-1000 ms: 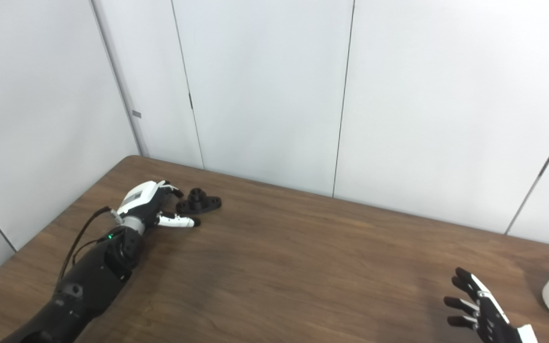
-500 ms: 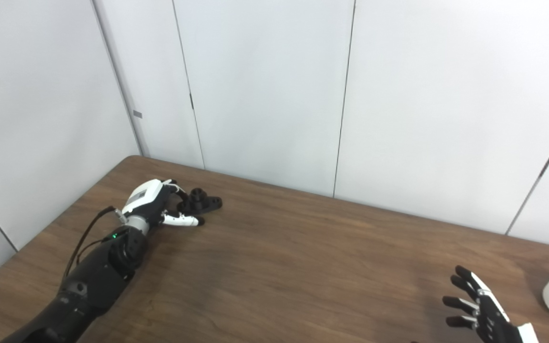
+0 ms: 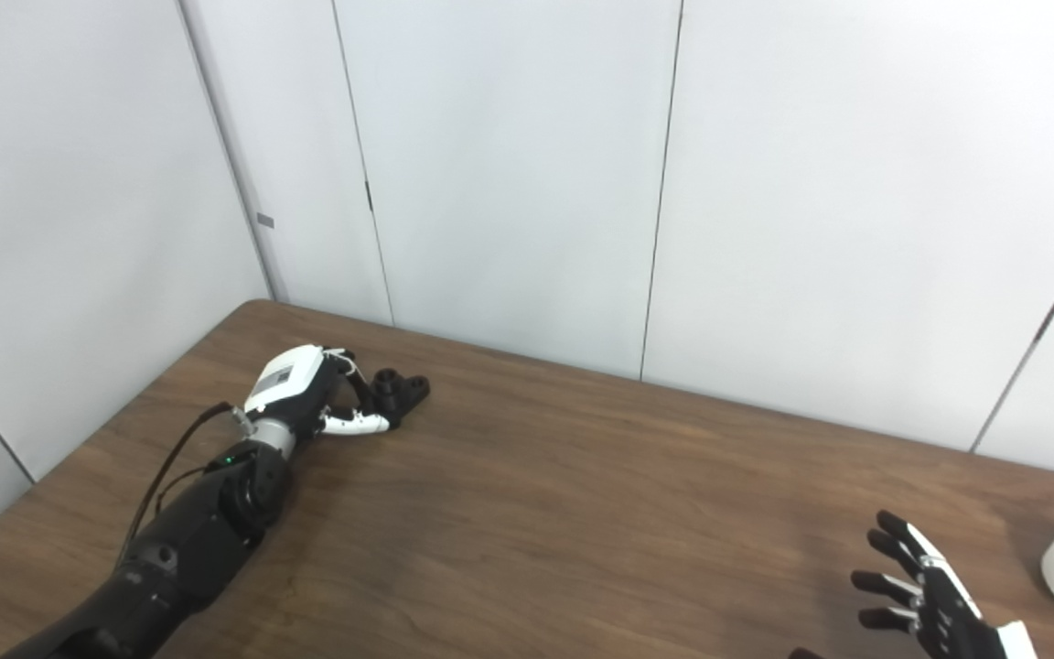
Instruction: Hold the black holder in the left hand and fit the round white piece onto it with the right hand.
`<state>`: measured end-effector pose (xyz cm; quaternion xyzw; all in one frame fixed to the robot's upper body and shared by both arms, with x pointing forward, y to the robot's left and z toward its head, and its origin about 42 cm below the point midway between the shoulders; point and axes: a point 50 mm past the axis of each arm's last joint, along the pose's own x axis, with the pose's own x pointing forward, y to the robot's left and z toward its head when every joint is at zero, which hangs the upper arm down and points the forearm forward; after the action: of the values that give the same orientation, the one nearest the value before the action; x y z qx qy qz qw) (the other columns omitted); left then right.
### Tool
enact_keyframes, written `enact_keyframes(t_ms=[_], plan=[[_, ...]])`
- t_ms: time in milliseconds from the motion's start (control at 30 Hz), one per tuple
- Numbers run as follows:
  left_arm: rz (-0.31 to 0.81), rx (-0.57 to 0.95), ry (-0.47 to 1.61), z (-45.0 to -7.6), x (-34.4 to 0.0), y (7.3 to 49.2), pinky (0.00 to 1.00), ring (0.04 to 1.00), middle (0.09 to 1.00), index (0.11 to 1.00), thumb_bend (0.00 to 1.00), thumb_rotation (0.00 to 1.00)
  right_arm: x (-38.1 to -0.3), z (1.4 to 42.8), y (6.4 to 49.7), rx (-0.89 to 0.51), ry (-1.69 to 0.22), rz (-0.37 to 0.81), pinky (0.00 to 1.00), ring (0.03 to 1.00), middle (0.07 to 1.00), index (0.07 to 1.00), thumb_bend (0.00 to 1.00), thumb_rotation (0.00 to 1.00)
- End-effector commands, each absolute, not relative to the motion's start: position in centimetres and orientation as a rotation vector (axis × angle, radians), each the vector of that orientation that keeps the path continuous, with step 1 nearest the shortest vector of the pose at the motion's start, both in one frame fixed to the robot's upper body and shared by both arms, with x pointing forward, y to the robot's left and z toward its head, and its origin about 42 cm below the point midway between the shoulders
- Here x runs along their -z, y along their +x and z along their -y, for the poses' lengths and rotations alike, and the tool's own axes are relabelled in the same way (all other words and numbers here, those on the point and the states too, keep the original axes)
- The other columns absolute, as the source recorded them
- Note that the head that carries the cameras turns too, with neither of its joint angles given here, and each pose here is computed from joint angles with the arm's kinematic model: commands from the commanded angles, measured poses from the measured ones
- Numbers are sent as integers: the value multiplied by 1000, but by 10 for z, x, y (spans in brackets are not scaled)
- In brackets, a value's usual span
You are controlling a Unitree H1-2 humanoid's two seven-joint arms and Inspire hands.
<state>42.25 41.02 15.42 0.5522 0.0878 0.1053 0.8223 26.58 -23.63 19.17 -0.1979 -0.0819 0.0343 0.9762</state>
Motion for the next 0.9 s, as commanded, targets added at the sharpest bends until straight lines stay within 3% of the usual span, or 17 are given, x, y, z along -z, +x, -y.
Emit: enact_keyframes(t_ms=[0, 267, 633, 867], plan=[[-227, -177, 1215, -406, -136, 417, 957, 952, 879, 485, 523, 52, -209, 234, 271, -66, -398, 249, 633, 752, 874, 890, 588, 0], [-155, -135, 1221, -396, -132, 408, 957, 936, 866, 486, 523, 53, -208, 231, 275, -70, -393, 258, 631, 743, 870, 886, 596, 0], [72, 152, 1157, -344, -146, 378, 1000, 987, 911, 485, 523, 52, -200, 229, 281, -90, -370, 242, 654, 747, 879, 904, 590, 0], [190, 368, 1111, -308, -153, 361, 884, 958, 912, 484, 524, 55, -191, 230, 283, -87, -367, 252, 639, 734, 870, 897, 614, 0]])
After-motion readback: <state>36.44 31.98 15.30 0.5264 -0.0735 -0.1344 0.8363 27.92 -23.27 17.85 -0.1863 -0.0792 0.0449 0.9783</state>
